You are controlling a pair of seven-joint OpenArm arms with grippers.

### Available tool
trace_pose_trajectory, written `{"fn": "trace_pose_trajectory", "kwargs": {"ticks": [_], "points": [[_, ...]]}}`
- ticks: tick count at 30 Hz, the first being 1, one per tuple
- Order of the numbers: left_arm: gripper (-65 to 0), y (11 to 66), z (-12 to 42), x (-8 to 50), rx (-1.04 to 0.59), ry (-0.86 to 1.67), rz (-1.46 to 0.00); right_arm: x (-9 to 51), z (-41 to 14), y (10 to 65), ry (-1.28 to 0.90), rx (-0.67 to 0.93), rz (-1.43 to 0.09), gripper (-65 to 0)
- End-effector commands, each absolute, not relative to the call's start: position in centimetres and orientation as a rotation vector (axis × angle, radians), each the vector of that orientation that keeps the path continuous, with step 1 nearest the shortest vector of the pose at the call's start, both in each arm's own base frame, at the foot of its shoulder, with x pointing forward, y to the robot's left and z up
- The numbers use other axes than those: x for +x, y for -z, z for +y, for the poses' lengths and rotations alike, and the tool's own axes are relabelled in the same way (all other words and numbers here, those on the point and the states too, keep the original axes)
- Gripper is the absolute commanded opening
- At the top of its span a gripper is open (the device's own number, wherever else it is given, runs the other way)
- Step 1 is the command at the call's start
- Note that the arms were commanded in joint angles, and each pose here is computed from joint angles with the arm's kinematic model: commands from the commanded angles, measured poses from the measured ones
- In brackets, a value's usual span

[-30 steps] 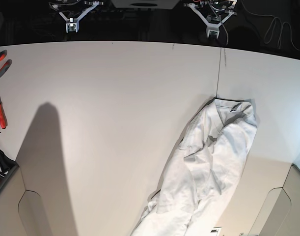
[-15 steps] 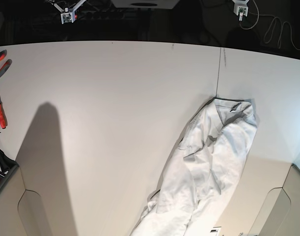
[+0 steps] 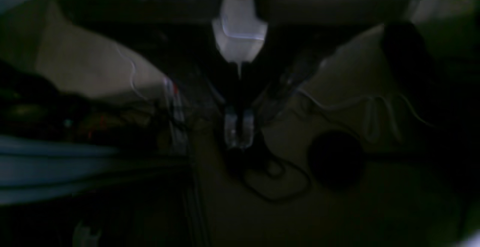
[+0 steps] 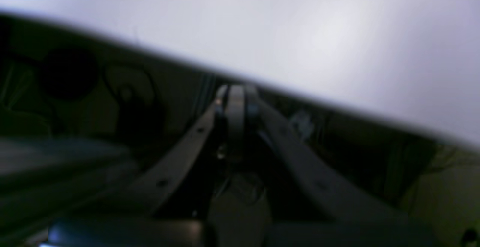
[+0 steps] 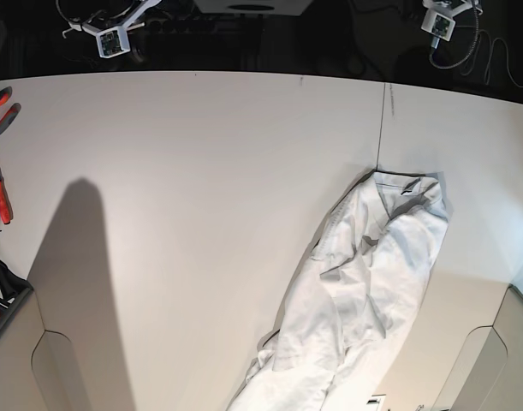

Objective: Layout the t-shirt on the table in an organized manner, then fold the t-shirt properly
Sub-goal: 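Lower both grippers toward the crumpled white t-shirt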

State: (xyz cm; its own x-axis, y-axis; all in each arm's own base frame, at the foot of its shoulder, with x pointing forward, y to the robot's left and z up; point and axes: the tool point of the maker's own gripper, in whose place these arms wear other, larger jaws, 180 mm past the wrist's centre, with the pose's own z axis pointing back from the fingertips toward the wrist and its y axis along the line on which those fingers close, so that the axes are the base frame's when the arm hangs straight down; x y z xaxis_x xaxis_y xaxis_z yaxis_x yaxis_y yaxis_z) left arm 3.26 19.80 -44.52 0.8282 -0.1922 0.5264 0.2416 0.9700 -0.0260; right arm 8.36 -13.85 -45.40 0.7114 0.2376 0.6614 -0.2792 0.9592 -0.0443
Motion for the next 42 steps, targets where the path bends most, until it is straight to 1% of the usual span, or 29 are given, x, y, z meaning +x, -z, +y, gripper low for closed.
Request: {"fn": "trace_pose_trajectory", "kwargs": {"ticks": [1, 6, 14, 19, 22, 23, 24, 26, 27, 28, 30, 31, 32, 33, 34, 38, 40, 42], "points": [[-65.0, 43.2, 20.0, 4.3, -0.085, 0.241, -0.596, 9.3, -13.5, 44.1, -0.295, 0.068, -0.777, -65.0], [-65.0, 39.5, 21.1, 9.0, -0.025, 0.262, -0.748, 12.3, -12.2, 40.9, -0.295, 0.095, -0.893, -65.0], [-65.0, 36.7, 22.1, 16.4, 0.030, 0.282, -0.932, 19.2, -9.9, 37.2, -0.221, 0.125, -1.095, -65.0], [-65.0, 34.6, 22.2, 21.2, 0.049, 0.313, -1.027, 24.3, -5.7, 33.7, -0.156, 0.219, -1.244, -65.0], [-65.0, 33.0, 22.7, 24.3, 0.060, 0.365, -1.090, 26.8, -2.4, 32.0, -0.129, 0.294, -1.299, -65.0], [-65.0, 32.7, 23.2, 25.2, 0.074, 0.371, -1.103, 27.5, -1.2, 31.7, -0.123, 0.320, -1.300, -65.0], [-61.5, 32.5, 23.8, 26.1, 0.088, 0.373, -1.112, 28.1, 0.0, 31.6, -0.122, 0.341, -1.294, -65.0], [-48.9, 32.4, 25.3, 27.7, 0.104, 0.360, -1.122, 29.3, 2.2, 31.7, -0.135, 0.361, -1.289, -65.0], [-44.9, 32.5, 26.1, 28.5, 0.110, 0.346, -1.124, 29.9, 3.3, 32.1, -0.146, 0.366, -1.284, -65.0], [-43.2, 32.6, 26.9, 29.3, 0.110, 0.323, -1.127, 30.5, 4.3, 32.7, -0.160, 0.366, -1.273, -60.6], [-43.0, 32.9, 28.4, 30.9, 0.104, 0.271, -1.131, 31.9, 6.2, 34.2, -0.186, 0.363, -1.239, -49.3], [-43.0, 33.2, 29.0, 31.6, 0.098, 0.241, -1.130, 32.5, 7.1, 35.2, -0.201, 0.359, -1.216, -44.5], [-43.0, 33.6, 29.4, 32.4, 0.083, 0.219, -1.126, 33.2, 7.9, 36.2, -0.217, 0.352, -1.191, -41.2], [-43.0, 34.3, 29.6, 33.0, 0.072, 0.204, -1.115, 33.8, 8.3, 37.3, -0.241, 0.341, -1.165, -39.8], [-43.0, 35.1, 29.7, 33.5, 0.063, 0.190, -1.098, 34.1, 9.3, 38.4, -0.296, 0.354, -1.139, -39.6], [-43.0, 39.4, 29.5, 34.8, 0.022, 0.162, -0.994, 35.1, 10.5, 41.9, -0.451, 0.311, -1.051, -39.6], [-43.0, 40.9, 29.6, 35.3, 0.012, 0.147, -0.957, 35.4, 11.0, 42.6, -0.499, 0.311, -1.031, -39.6], [-43.0, 41.5, 30.0, 35.9, 0.008, 0.121, -0.952, 35.9, 11.3, 42.4, -0.533, 0.300, -1.036, -39.7]]}}
